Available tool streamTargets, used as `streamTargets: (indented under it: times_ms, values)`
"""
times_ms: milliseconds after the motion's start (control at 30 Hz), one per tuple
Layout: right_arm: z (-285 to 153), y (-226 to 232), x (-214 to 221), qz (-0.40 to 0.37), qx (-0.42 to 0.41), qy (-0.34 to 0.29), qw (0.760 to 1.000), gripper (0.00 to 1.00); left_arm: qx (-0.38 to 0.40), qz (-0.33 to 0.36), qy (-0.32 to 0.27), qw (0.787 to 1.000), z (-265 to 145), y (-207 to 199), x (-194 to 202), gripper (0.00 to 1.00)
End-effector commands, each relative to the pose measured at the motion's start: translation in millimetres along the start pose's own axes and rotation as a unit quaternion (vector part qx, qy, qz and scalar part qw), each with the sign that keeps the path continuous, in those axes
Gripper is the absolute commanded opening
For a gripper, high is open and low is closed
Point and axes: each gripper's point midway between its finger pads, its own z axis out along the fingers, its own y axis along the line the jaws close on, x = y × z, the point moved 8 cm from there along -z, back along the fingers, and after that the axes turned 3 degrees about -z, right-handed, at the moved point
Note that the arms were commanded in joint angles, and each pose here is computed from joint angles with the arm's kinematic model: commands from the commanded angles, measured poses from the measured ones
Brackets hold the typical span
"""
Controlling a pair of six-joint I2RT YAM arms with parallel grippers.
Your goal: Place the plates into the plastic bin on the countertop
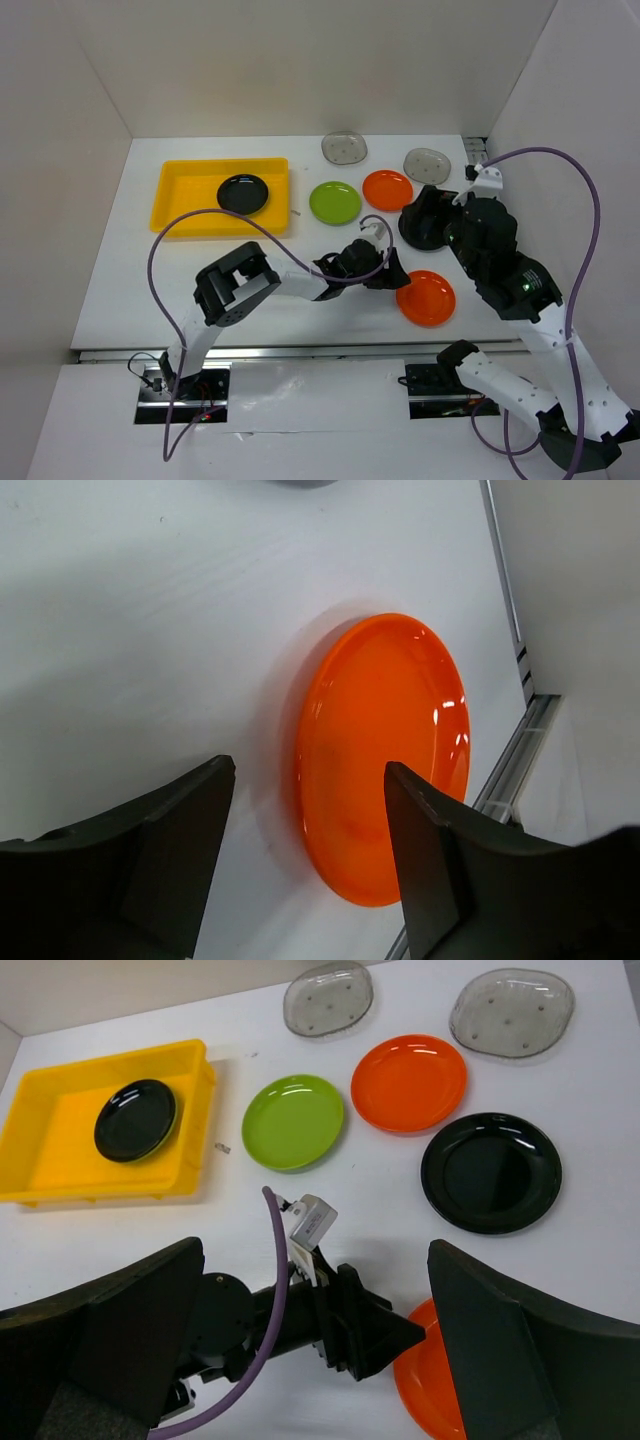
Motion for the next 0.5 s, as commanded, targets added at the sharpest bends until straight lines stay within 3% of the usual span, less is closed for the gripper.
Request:
streamTargets:
  times_ms: [0,67,133,200,400,467]
  values:
    - [2.6,-2.6,7.7,-0.003,0.007,0.013,1.0,1.0,-0.067,-0.011,0.067,0.995,5.4,37.9,36.8,0.74]
    - [9.9,-5.6,15.4,-0.001,0.021,0.022,1.0,1.0,-0.065,-0.011,0.071,0.995,7.6,38.4,38.0,0.69]
    - [16.1,-6.9,20.9,-0.005,0.032,0.028,0.999,1.0,-0.068,-0.009,0.078,0.995,9.2,37.2,43.5,0.55]
    - [24.9,-6.0,28.2,-0.006,0.037,0.042,0.998,1.0,-0.066,-0.006,0.083,0.994,9.5,32.9,46.8,0.49]
    - [35.6,-3.0,39.0,-0.003,0.029,0.054,0.998,1.0,-0.067,-0.015,0.093,0.993,15.7,31.7,53.9,0.48]
    - [39.0,-2.0,42.6,-0.004,0.026,0.06,0.998,1.0,-0.074,-0.02,0.097,0.992,14.8,33.5,55.5,0.17]
